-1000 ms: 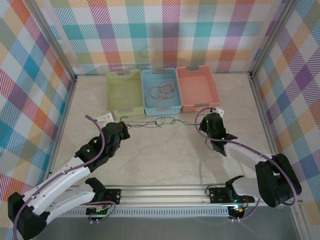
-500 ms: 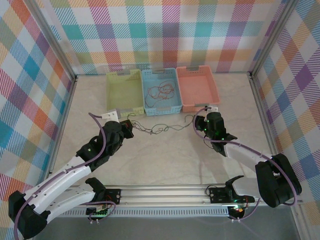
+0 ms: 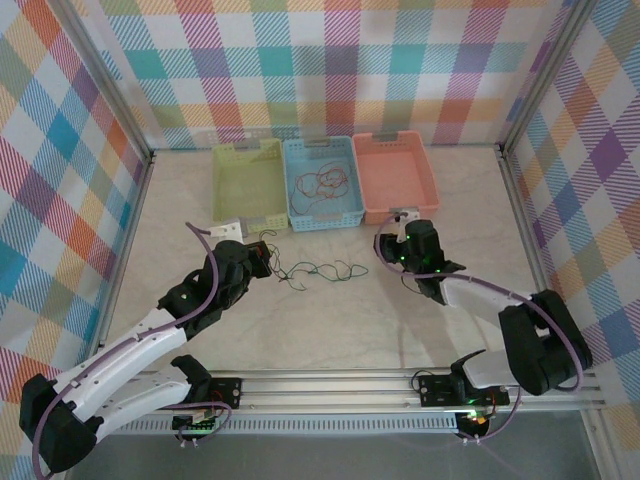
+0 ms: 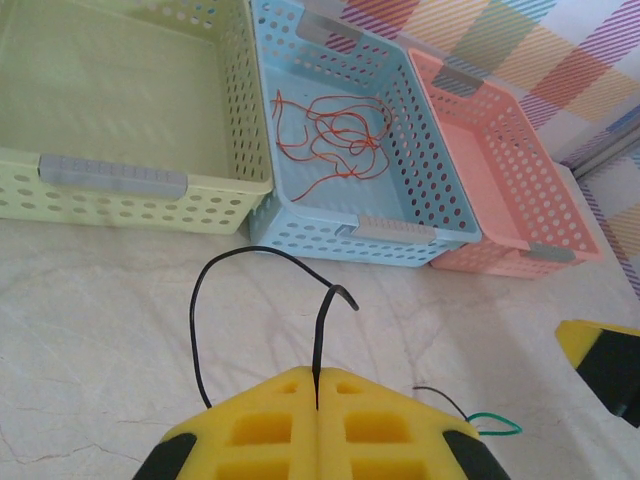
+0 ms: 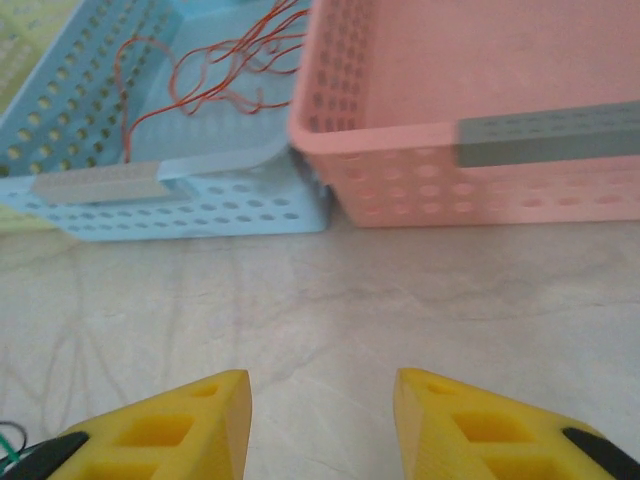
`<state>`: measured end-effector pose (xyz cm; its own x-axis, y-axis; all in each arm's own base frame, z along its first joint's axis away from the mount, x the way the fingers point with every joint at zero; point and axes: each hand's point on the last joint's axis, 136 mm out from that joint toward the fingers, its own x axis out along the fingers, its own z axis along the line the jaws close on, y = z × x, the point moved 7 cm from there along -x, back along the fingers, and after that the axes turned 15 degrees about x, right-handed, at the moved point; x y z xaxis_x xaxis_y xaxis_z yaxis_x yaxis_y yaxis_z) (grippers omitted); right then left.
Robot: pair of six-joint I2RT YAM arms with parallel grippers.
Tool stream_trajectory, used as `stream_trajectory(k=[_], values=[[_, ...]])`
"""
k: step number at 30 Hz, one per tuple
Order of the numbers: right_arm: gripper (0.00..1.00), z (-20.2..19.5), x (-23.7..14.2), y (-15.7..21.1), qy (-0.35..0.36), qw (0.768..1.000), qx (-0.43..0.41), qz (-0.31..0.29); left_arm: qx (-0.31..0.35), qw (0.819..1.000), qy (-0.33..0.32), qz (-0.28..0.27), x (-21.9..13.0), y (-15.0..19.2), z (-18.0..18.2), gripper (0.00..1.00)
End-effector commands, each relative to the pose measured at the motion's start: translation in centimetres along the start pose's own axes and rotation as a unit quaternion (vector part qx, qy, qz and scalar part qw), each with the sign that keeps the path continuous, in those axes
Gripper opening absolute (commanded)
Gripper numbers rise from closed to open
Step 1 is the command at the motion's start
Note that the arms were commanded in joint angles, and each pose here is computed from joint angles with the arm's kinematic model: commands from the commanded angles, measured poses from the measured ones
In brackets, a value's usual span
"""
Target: Untangle the cables
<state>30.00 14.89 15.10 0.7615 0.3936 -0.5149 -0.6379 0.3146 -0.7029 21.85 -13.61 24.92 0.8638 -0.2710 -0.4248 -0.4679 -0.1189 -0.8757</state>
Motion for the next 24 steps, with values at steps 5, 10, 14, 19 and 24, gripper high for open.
stream_trajectory(k=[5, 10, 14, 19, 24], values=[[0.44, 3.1, 1.1, 0.9, -0.07, 0.992, -0.079, 0.064, 0.003, 1.0, 0.008, -0.009, -0.1, -0.7, -0.3, 0.0], [0.47, 3.3, 0.9, 1.4, -0.071, 0.983, -0.123, 0.121, 0.004, 1.0, 0.006, -0.009, -0.1, -0.8, -0.3, 0.0], [0.48, 3.2, 0.6, 1.7, -0.078, 0.977, -0.155, 0.121, 0.004, 1.0, 0.008, -0.008, -0.1, -0.7, -0.4, 0.0], [0.5, 3.5, 0.4, 2.3, -0.105, 0.968, -0.186, 0.133, 0.005, 1.0, 0.006, -0.006, 0.0, -0.7, -0.4, 0.0], [0.51, 3.5, 1.2, 3.1, -0.109, 0.963, -0.182, 0.168, 0.004, 1.0, 0.005, -0.006, 0.0, -0.7, -0.3, 0.0]])
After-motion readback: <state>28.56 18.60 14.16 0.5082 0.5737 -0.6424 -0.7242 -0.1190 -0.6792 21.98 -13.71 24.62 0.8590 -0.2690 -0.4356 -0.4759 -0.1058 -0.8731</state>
